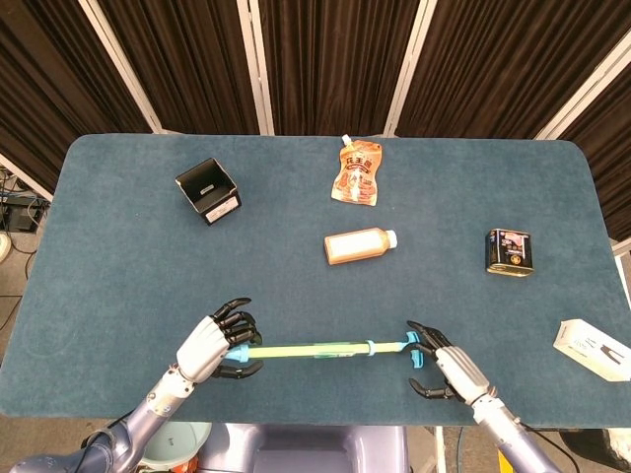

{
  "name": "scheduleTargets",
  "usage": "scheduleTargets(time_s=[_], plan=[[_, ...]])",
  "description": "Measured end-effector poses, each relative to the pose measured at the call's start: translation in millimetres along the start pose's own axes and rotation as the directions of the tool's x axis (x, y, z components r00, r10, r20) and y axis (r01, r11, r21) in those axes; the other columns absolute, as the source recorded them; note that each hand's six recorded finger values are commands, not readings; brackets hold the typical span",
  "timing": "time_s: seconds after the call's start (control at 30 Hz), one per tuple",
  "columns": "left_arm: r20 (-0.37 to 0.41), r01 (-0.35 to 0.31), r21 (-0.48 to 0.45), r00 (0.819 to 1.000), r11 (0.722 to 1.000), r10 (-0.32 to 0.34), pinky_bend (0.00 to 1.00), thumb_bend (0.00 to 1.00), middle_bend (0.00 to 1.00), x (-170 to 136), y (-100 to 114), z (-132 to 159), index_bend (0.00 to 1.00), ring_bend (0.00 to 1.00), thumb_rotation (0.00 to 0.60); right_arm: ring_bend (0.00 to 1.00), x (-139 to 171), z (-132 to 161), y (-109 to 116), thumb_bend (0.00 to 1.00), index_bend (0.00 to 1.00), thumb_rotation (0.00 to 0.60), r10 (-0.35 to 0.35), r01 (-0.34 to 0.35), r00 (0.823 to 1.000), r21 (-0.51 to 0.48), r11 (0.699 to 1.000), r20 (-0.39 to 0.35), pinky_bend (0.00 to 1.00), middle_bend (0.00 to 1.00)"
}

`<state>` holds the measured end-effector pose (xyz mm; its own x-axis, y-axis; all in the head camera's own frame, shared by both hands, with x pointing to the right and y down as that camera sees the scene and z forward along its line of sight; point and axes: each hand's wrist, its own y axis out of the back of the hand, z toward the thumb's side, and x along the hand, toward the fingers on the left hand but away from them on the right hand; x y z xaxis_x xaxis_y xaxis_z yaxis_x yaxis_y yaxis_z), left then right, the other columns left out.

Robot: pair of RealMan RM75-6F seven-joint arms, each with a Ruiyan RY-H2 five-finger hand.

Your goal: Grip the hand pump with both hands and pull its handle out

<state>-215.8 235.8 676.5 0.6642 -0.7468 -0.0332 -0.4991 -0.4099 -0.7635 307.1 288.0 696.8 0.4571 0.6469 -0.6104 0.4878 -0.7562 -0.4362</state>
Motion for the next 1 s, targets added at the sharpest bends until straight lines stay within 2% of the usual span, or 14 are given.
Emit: scheduleTargets(time_s=[0.17, 0.53, 1.0], plan=[[-0.014, 0.013, -0.018, 1.000, 1.000, -0.013, 0.20, 0.48, 0.57, -4, -3, -2, 0.71, 0.38, 0.600, 0.00, -7, -3, -6, 0.42, 0.31, 0.600, 0.013, -0.013, 1.000, -0.027, 1.000, -0.002, 0.00, 0.00], [-0.021, 0.021, -0.034, 1.000, 0.999, -0.022, 0.20, 0.48, 0.57, -7, -7, -3, 0.71, 0.38, 0.600, 0.00, -16, 3, 5, 0.42, 0.27, 0.600, -0.024, 0.024, 0.999, 0.015, 1.000, -0.031, 0.00, 0.00], [-0.021, 0.024, -0.035, 0.999, 0.999, -0.024, 0.20, 0.48, 0.57, -2, -11, -3, 0.71, 0.38, 0.600, 0.00, -30, 6, -7, 0.43, 0.25, 0.600, 0.019, -0.019, 0.999, 0.014, 1.000, -0.035, 0.00, 0.00]])
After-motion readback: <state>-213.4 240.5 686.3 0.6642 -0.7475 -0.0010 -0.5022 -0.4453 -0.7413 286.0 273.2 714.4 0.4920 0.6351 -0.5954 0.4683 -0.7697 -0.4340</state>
